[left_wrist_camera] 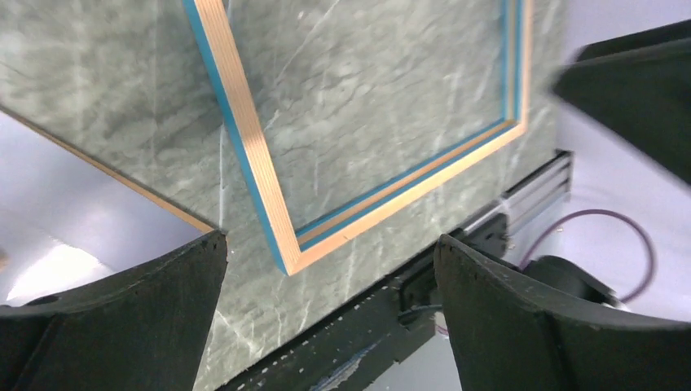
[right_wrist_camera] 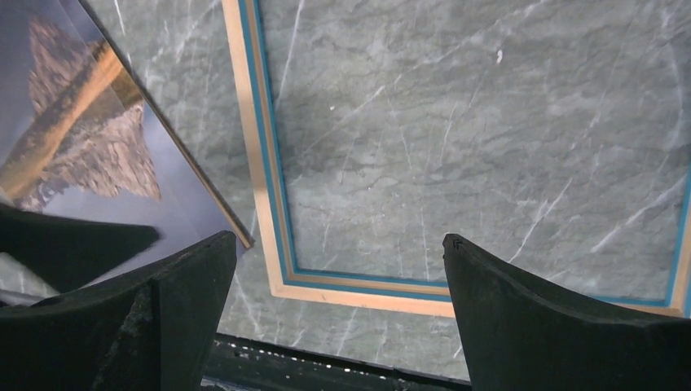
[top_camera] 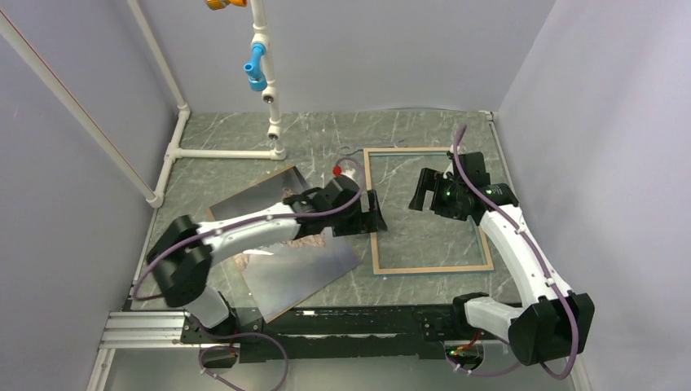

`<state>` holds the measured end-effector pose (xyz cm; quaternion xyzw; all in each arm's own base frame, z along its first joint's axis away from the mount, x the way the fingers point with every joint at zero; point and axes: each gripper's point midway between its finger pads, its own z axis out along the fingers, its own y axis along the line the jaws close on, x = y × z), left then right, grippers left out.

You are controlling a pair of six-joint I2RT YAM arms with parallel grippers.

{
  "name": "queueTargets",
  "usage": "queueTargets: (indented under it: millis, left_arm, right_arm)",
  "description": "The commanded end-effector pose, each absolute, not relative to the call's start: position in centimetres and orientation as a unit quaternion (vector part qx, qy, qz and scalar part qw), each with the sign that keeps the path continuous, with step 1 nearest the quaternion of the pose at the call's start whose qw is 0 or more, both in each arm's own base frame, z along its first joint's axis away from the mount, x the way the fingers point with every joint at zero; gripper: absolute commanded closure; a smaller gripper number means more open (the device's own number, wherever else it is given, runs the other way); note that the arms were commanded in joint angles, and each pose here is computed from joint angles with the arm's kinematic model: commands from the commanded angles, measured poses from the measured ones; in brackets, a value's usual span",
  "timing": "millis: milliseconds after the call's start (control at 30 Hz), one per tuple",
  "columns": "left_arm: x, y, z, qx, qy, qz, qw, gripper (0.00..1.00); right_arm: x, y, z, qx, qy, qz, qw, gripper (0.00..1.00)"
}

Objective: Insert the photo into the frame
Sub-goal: Turn over the photo frame at the center of the board.

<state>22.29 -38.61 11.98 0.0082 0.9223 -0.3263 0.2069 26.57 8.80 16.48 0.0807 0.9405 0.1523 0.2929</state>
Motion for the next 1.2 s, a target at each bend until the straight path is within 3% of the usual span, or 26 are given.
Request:
queueTargets:
  millis: [0, 233, 433, 700, 1167]
  left_arm:
    - [24.1, -35.0, 16.7, 0.003, 0.895, -0.347, 0.281, 0.01]
    - [24.0, -29.1, 20.9, -0.046, 0.843, -0.411, 0.345, 0.02]
    - [22.9, -24.4, 26.1, -0.059, 0.815, -0.400, 0.415, 0.02]
    - [20.9, -20.3, 30.1, -0.085, 0.781, -0.403, 0.469, 0.01]
    - [20.2, -20.6, 31.0, -0.076, 0.784, -0.414, 0.456, 0.02]
  right_arm:
    - [26.9, 10.5, 15.8, 0.065, 0.940, 0.170, 0.290, 0.00]
    - [25.7, 15.6, 12.1, 0.015, 0.961, 0.133, 0.242, 0.05]
    - [25.5, 19.4, 8.7, -0.016, 0.973, 0.102, 0.208, 0.16]
    - [25.3, 21.9, 4.6, -0.032, 0.986, 0.036, 0.161, 0.23]
    - [21.0, 22.0, 0.0, -0.020, 0.995, 0.031, 0.089, 0.68]
